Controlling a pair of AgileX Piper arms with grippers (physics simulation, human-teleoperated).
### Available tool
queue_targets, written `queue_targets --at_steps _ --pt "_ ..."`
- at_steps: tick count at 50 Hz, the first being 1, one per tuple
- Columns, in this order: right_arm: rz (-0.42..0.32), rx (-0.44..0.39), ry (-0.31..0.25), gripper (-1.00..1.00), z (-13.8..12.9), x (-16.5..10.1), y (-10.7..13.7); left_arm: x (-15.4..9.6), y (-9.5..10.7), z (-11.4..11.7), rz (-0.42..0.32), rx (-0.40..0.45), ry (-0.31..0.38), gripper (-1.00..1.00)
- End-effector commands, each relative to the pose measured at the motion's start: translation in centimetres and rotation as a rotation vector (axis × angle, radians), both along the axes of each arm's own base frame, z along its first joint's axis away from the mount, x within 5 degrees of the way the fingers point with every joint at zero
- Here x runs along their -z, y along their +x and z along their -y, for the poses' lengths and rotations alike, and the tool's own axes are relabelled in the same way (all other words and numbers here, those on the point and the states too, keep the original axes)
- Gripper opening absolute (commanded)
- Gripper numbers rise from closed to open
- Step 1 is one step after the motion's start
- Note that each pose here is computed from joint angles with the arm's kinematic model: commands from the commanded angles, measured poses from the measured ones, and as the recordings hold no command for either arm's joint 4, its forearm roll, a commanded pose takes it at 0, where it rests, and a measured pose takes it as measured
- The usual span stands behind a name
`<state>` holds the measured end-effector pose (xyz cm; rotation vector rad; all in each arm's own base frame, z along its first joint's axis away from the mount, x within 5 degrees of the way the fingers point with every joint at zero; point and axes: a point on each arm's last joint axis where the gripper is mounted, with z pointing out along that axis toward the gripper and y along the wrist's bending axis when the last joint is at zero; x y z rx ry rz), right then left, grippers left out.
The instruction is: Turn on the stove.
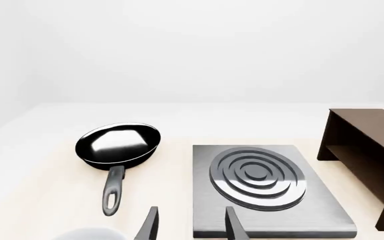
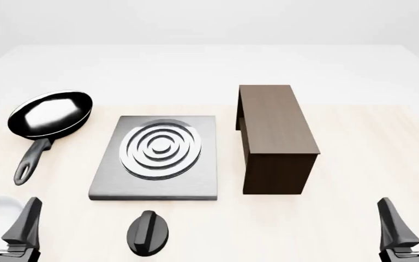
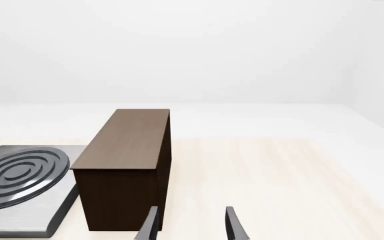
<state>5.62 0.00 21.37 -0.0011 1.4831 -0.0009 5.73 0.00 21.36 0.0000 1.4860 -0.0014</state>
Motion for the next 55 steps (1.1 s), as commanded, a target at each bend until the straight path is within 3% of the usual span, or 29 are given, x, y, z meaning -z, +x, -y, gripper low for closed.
queue_targets --at_steps 1,10,15,18,24,31,34,42,46,49,51,55 --pt "0.001 0.000 -0.003 1.00 0.0 -0.1 0.0 -0.1 0.5 0.0 -0.010 0.002 -0.002 1.00" --pt "0.001 0.000 -0.002 1.00 0.0 -0.1 0.0 -0.3 1.7 -0.1 -0.053 -0.007 -0.033 1.00" --pt "0.001 -0.001 -0.002 1.00 0.0 -0.1 0.0 -3.6 0.1 0.1 -0.004 0.013 0.034 1.00" --pt "0.001 0.000 -0.002 1.00 0.0 -0.1 0.0 -4.6 0.0 0.1 -0.012 0.023 0.014 1.00" --pt "0.001 -0.001 -0.002 1.00 0.0 -0.1 0.0 -9.1 -0.4 0.2 0.004 0.037 0.005 1.00" --pt "0.001 -0.001 -0.003 1.00 0.0 -0.1 0.0 -11.0 1.8 0.6 -0.097 0.076 -0.037 1.00" --pt "0.001 -0.001 -0.003 1.00 0.0 -0.1 0.0 -11.2 4.0 1.1 -0.177 0.108 -0.059 1.00" --pt "0.002 -0.001 -0.003 1.00 0.0 -0.1 0.0 -11.6 6.4 1.7 -0.241 0.137 -0.086 1.00" --pt "0.002 -0.001 -0.003 1.00 0.0 -0.1 0.0 -11.4 8.6 1.9 -0.315 0.123 -0.107 1.00" --pt "0.002 -0.001 -0.003 1.00 0.0 -0.1 0.0 -11.2 9.1 2.7 -0.352 0.161 -0.165 1.00" --pt "0.002 -0.001 -0.003 1.00 0.0 -0.1 0.0 -11.3 9.3 2.5 -0.352 0.147 -0.155 1.00" --pt "0.002 -0.001 -0.003 1.00 0.0 -0.1 0.0 -10.4 10.1 2.8 -0.396 0.150 -0.202 1.00"
